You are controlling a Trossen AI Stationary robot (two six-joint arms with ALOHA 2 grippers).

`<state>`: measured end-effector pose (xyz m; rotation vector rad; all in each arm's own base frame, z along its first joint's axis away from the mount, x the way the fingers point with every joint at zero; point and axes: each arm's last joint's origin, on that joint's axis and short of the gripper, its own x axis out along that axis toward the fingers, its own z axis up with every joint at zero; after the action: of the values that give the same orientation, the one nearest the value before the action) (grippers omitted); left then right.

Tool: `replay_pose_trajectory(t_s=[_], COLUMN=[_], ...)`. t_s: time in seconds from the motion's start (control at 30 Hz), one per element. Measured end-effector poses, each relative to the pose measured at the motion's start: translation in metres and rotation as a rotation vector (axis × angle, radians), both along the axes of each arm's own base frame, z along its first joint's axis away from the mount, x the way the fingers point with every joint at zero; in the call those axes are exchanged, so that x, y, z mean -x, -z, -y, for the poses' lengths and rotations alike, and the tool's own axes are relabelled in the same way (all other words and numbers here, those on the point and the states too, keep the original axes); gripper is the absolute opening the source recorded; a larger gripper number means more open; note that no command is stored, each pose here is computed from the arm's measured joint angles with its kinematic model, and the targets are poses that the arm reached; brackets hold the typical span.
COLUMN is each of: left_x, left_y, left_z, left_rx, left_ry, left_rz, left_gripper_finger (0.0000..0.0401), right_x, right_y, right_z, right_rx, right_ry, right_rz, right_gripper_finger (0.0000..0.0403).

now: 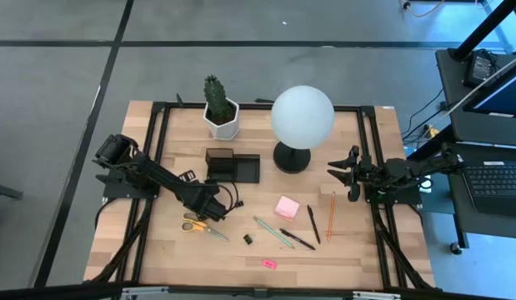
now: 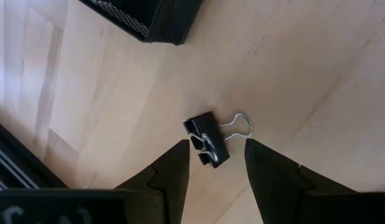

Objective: Pick and place office supplies into organizer
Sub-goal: Put the top left black clip binder into the black desk organizer

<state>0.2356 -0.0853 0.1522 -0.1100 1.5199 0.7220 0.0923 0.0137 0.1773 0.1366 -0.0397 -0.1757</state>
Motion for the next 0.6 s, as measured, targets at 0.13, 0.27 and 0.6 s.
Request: replay_pose_trajectory(t_s=[0.13,0.27,0.6], left_x=[-0.001,-0.002,-0.004], left_y=[0.000,0.000,0.012], left_z=[-0.001,-0.004,-0.005], left_rx=[-0.023,-0.019,-0.009], left_ry=[0.003,0.002,0.011], left_rz=[0.018,0.013,-0.054], left_gripper_finger=[0.0141,0.0131,0.0119], right_x=[0.000,0.000,0.000], right_y=[0.000,0.000,0.000], right_z=[0.000,0.000,0.000], right_rx=[0.001,0.002,0.003], right_ry=[0.000,0.000,0.000], right_rz=[0.000,0.000,-0.001], right_gripper_finger=[0.0126,0.0126,0.0126])
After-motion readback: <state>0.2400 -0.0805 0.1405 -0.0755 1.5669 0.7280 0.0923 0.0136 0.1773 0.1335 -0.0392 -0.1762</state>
